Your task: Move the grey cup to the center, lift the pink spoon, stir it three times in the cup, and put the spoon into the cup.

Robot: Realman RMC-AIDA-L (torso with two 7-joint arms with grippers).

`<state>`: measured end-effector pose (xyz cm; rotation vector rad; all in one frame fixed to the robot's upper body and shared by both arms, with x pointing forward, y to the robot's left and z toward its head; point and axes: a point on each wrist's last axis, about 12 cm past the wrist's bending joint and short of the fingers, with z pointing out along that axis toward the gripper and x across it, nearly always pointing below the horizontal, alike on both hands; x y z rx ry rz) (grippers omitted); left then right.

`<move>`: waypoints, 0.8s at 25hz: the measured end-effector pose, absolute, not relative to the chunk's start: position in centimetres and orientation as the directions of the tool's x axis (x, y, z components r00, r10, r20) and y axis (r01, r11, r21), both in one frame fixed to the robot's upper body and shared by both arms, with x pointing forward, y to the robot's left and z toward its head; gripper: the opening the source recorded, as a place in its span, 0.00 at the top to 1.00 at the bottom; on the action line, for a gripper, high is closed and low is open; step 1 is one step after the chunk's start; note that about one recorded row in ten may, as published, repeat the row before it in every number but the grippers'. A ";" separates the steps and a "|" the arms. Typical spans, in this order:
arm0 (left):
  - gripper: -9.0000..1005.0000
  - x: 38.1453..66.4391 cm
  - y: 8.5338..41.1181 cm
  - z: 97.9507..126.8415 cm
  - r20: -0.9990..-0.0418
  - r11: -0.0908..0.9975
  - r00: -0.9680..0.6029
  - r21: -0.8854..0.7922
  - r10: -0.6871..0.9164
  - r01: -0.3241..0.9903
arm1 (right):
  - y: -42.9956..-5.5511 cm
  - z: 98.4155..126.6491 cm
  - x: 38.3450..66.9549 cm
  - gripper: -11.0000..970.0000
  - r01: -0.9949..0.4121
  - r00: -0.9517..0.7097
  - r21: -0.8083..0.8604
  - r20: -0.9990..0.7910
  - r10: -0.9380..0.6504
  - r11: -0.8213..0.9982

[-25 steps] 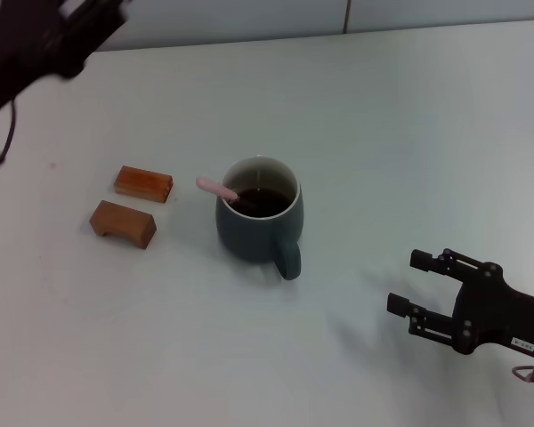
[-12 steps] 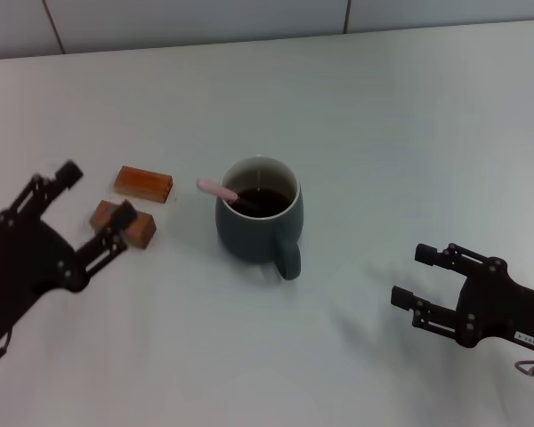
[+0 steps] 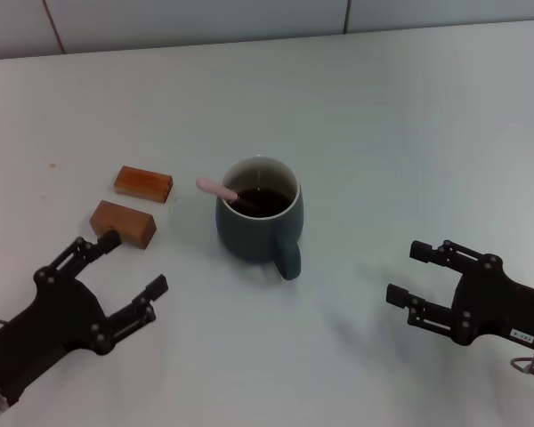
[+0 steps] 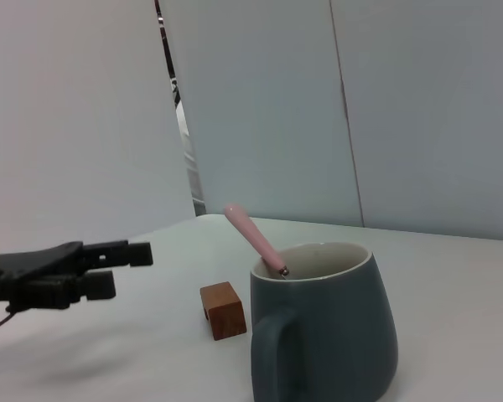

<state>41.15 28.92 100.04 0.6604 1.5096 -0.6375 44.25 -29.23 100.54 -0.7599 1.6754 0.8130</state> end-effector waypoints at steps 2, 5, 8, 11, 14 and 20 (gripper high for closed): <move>0.17 40.9 29.0 99.9 -0.999 0.673 -0.035 -0.002 0.037 0.740 | -29.2 100.6 44.3 0.23 -0.816 -0.221 0.138 -0.972 -0.083 0.561; 0.17 40.7 29.0 99.8 -0.998 0.669 -0.032 0.008 0.047 0.743 | -29.0 100.6 44.5 0.23 -0.819 -0.218 0.137 -0.973 -0.082 0.557; 0.17 40.8 28.9 99.8 -0.998 0.666 -0.029 0.011 0.049 0.746 | -28.9 100.7 44.6 0.23 -0.822 -0.217 0.135 -0.973 -0.084 0.553; 0.17 40.8 28.8 99.8 -0.998 0.665 -0.031 0.012 0.052 0.747 | -28.9 100.7 44.7 0.23 -0.823 -0.217 0.135 -0.972 -0.086 0.551; 0.17 41.0 28.6 99.6 -0.997 0.657 -0.038 0.013 0.063 0.753 | -28.8 100.7 44.7 0.23 -0.824 -0.218 0.137 -0.972 -0.085 0.550; 0.17 41.0 28.5 99.6 -0.997 0.658 -0.041 0.012 0.065 0.753 | -28.6 100.6 44.6 0.23 -0.824 -0.223 0.145 -0.972 -0.078 0.548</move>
